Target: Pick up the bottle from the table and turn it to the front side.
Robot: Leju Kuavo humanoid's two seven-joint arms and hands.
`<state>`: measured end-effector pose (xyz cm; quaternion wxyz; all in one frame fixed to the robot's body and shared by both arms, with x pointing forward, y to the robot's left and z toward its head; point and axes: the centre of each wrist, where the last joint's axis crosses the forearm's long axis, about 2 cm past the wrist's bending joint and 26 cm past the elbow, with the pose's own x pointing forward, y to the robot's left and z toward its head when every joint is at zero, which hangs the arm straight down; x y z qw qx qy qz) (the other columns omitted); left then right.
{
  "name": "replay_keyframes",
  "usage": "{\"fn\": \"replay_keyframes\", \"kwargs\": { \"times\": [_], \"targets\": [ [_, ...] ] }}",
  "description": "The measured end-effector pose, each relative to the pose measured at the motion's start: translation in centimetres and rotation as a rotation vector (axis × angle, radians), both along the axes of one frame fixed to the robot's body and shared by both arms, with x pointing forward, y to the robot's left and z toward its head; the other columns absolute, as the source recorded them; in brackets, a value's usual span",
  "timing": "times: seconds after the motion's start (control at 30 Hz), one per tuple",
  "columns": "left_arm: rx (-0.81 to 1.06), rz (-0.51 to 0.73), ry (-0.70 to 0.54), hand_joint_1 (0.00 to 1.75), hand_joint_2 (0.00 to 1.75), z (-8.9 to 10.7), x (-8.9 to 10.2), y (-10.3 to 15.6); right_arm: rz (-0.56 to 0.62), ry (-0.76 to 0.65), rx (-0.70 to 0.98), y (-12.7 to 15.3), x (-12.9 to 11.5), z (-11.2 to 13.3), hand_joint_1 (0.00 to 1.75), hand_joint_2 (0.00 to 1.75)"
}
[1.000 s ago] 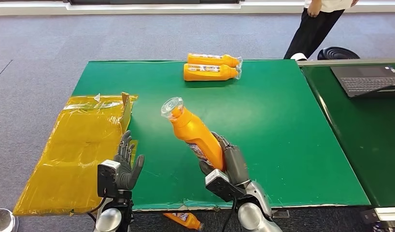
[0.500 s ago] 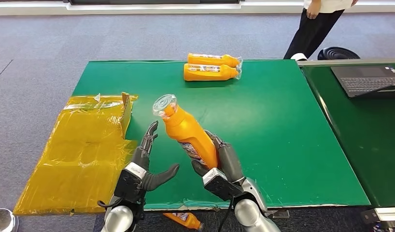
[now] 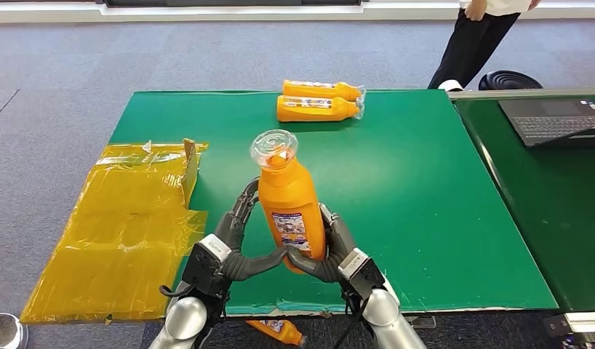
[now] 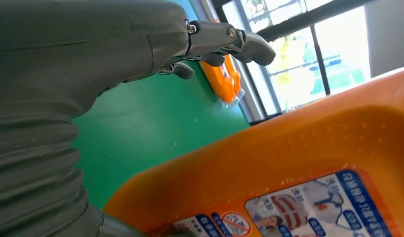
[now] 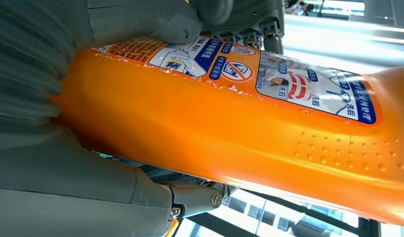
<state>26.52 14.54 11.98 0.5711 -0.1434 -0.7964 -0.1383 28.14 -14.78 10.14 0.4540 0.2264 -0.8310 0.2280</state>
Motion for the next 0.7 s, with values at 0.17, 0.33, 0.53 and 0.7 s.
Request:
{"fn": "replay_keyframes", "kwargs": {
  "times": [0.17,0.33,0.53,0.7],
  "targets": [
    [0.003,-0.128,0.105,0.0,1.75,-0.2,0.7,-0.7,-0.002,0.013,-0.002,-0.2,0.2,-0.5,1.75,1.75],
    [0.014,-0.24,0.202,0.0,1.75,-1.5,0.7,-1.2,0.005,0.024,-0.017,-0.1,0.6,-0.9,1.75,1.75],
    [0.034,-0.258,0.241,0.0,1.75,-2.4,0.6,-1.2,0.009,0.033,-0.02,0.1,0.8,-1.1,1.75,1.75],
    [0.045,-0.262,0.253,0.0,1.75,-2.8,0.6,-1.1,0.011,0.037,-0.02,0.2,0.9,-1.1,1.75,1.75]
  ]
}}
